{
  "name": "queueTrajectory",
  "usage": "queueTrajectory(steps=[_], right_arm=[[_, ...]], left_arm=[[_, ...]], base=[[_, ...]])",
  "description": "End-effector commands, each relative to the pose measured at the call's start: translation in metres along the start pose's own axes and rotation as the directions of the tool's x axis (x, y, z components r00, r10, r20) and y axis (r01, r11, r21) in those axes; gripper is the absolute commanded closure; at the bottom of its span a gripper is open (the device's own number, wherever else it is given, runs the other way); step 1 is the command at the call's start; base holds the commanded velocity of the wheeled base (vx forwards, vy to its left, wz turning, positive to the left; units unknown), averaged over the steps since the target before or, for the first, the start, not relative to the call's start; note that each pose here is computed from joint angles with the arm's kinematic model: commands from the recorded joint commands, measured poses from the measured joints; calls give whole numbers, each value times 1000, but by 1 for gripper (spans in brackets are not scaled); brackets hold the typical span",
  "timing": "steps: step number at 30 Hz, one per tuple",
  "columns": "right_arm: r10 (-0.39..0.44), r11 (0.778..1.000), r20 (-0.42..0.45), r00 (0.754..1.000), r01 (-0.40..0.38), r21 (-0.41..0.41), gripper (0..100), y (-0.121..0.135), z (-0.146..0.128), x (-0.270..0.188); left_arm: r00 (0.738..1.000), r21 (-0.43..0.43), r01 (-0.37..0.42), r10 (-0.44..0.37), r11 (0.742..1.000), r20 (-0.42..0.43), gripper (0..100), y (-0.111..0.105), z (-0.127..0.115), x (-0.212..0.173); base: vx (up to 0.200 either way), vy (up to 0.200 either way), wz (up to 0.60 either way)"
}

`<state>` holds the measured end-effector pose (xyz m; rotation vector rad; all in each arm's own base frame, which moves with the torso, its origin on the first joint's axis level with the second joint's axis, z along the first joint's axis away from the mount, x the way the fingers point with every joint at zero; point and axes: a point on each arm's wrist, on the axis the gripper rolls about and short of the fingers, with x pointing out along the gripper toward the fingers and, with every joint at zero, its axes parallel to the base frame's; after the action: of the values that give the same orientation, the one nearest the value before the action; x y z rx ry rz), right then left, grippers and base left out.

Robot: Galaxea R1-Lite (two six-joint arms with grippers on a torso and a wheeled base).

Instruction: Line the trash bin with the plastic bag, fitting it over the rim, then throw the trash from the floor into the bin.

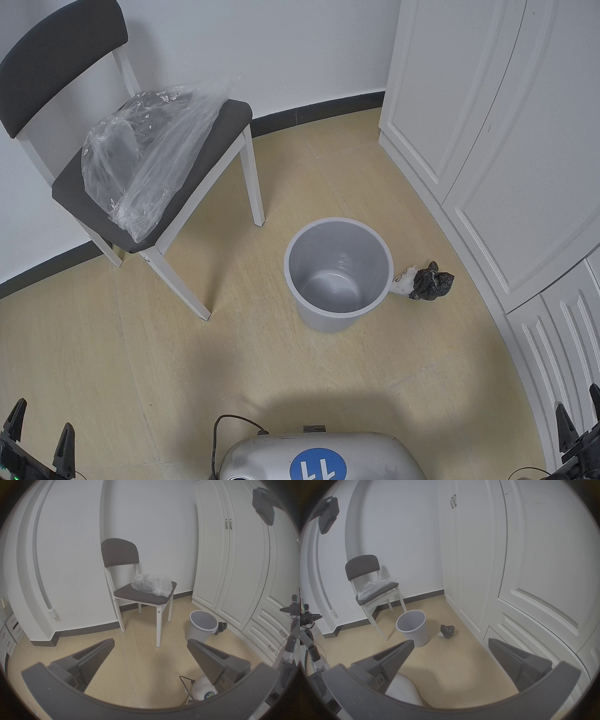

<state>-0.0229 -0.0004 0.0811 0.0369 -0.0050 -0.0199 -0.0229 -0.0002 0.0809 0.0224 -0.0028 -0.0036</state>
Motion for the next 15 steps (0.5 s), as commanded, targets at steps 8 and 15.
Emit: queueTrajectory(steps=[8, 15], right_arm=[[23, 997, -4, 1000, -23, -72, 0, 0, -5, 0], [23, 998, -4, 1000, -23, -64, 0, 0, -5, 0]], left_arm=[[1000, 24, 27, -27, 999, 2, 0, -1, -5, 0], [999, 19, 31, -32, 999, 6, 0, -1, -5, 0]], base=[[0, 0, 0], [0, 0, 0]])
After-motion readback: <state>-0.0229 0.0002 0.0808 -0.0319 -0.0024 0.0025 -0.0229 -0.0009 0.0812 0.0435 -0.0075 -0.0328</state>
